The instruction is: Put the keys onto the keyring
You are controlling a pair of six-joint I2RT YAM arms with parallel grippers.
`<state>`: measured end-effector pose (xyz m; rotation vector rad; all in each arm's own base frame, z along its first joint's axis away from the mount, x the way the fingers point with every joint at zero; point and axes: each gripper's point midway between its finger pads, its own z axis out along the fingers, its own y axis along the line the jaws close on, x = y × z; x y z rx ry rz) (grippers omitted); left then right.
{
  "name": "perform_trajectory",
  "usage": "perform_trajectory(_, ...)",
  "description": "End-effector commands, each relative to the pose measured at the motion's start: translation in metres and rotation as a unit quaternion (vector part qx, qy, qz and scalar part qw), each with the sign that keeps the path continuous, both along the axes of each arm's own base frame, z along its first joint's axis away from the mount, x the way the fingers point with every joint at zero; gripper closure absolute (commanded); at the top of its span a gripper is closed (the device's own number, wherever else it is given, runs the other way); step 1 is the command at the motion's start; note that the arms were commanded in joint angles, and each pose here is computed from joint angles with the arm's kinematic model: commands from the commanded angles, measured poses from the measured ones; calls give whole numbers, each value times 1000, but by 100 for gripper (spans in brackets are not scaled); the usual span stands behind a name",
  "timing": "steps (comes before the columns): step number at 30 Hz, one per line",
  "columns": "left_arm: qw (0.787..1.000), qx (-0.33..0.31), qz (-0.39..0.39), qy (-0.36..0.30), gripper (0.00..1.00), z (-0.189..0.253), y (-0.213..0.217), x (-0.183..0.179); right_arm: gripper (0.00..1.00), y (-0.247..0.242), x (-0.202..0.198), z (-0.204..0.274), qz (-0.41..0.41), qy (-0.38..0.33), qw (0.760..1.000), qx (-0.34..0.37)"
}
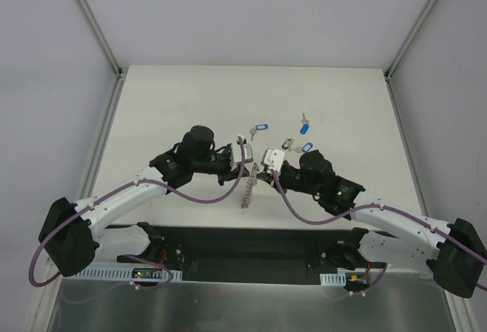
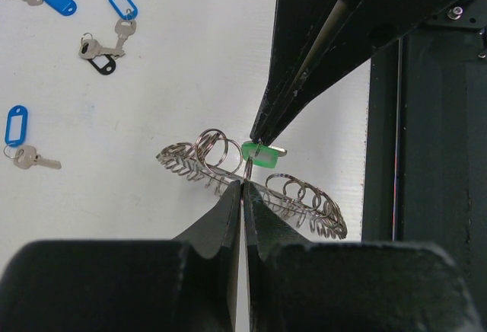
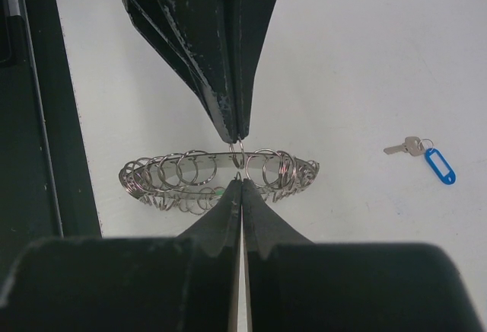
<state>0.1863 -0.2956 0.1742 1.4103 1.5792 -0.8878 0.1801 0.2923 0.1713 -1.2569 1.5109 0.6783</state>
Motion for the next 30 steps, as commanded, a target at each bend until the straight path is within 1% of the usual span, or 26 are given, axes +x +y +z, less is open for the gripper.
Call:
perform_trajectory(1,999,-25,-13,-15,100,11,-9,-1,99,4,3,10,3,-18,1000,19)
perform_trajectory(12,999,-25,-12,-17,100,11,-8,0,99,5,2,12,3,-18,999,29)
perform_trajectory(30,1000,-18,-12,-11,100,4,-8,1,99,2,9,12,-18,-26,999,36)
